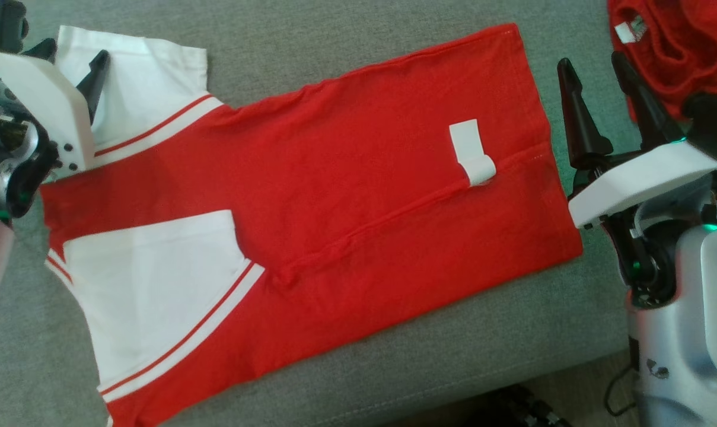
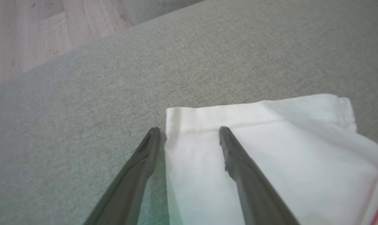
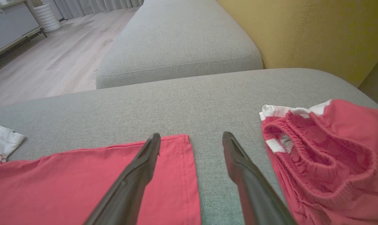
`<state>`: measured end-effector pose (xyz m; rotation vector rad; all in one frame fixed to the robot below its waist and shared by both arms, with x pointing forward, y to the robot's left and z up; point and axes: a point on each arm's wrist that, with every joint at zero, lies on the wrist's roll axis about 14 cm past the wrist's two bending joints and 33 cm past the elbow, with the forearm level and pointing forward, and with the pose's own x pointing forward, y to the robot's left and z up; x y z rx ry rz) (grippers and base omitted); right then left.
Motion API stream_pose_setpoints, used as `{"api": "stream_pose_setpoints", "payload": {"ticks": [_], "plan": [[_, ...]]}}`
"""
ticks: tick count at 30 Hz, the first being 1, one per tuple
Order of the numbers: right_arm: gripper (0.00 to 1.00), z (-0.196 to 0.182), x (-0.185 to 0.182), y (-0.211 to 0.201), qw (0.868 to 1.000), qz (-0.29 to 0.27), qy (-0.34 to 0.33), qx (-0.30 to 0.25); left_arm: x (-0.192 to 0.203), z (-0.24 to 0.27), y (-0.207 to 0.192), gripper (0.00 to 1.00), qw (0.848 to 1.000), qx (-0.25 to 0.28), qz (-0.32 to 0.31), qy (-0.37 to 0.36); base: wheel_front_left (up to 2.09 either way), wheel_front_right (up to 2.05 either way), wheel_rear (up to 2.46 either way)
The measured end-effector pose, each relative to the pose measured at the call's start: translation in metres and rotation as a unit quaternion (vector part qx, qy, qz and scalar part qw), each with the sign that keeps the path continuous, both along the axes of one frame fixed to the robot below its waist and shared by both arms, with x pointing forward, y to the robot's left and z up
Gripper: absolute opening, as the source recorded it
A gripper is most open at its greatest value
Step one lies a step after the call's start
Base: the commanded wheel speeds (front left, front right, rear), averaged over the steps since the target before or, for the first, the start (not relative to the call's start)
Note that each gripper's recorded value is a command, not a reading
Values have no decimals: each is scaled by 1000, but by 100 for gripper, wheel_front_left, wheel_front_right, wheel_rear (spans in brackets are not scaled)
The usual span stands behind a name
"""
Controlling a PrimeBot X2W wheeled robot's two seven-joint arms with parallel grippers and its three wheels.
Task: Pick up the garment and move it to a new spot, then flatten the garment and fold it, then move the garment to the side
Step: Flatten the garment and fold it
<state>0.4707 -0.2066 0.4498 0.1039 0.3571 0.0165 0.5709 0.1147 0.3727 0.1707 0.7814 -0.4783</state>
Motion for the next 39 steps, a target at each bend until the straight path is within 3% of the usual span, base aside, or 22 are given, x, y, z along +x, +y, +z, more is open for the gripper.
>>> {"api": "stream_pose_setpoints", "payload": {"ticks": [5,7,8,9,15,25,39], "plan": [[100,-7,-2,-5,1000,-7,8,-2,2,-8,-6,99,1000,-2,-6,20,0,0,0],[100,-8,0,-4,1000,-5,9,-2,2,-8,-7,69,1000,-1,-7,26,0,0,0],[100,-8,3,0,1000,2,8,-3,0,-9,-8,15,999,1,-11,31,0,0,0],[100,-7,7,3,1000,7,5,-3,-1,-9,-8,0,999,1,-12,33,0,0,0],[100,-7,31,8,998,40,27,-34,1,-6,-8,0,1000,-3,-11,23,0,0,0],[100,-44,56,-10,985,57,139,-81,7,36,-6,0,996,-49,7,-70,0,0,0],[100,-84,61,12,965,97,238,-59,-5,72,-13,0,989,-79,-11,-124,0,0,0]]}}
